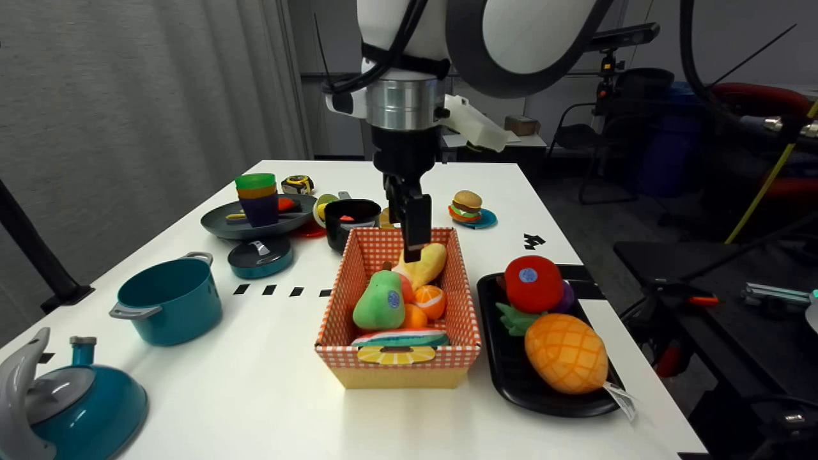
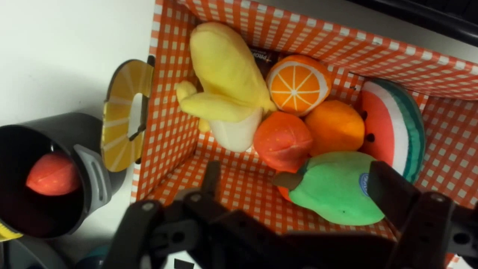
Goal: Pick up the mango and green fruit plush toy from the box and put them on the black tray
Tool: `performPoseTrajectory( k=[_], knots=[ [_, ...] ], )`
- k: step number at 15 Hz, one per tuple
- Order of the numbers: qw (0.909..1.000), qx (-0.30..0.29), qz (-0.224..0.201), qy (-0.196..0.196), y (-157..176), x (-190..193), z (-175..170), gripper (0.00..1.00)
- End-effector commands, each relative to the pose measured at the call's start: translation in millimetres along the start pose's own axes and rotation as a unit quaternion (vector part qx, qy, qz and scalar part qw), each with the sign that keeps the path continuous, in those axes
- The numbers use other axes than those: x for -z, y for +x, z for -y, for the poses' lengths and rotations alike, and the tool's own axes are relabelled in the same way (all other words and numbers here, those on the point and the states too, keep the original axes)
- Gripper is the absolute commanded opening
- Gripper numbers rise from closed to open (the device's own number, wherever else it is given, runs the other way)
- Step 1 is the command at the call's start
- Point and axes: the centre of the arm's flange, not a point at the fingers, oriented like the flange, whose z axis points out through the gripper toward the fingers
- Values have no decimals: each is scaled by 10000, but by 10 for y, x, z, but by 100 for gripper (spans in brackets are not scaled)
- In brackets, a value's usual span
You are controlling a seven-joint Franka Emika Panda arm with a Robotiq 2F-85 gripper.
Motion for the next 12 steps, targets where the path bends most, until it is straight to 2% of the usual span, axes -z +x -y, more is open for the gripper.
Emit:
performPoseTrajectory(
  k=[1, 12],
  knots=[
    [9991, 353, -229, -25, 16, -185, -82, 100],
    [9958, 891, -210, 94, 24, -671, 53, 100]
  ],
)
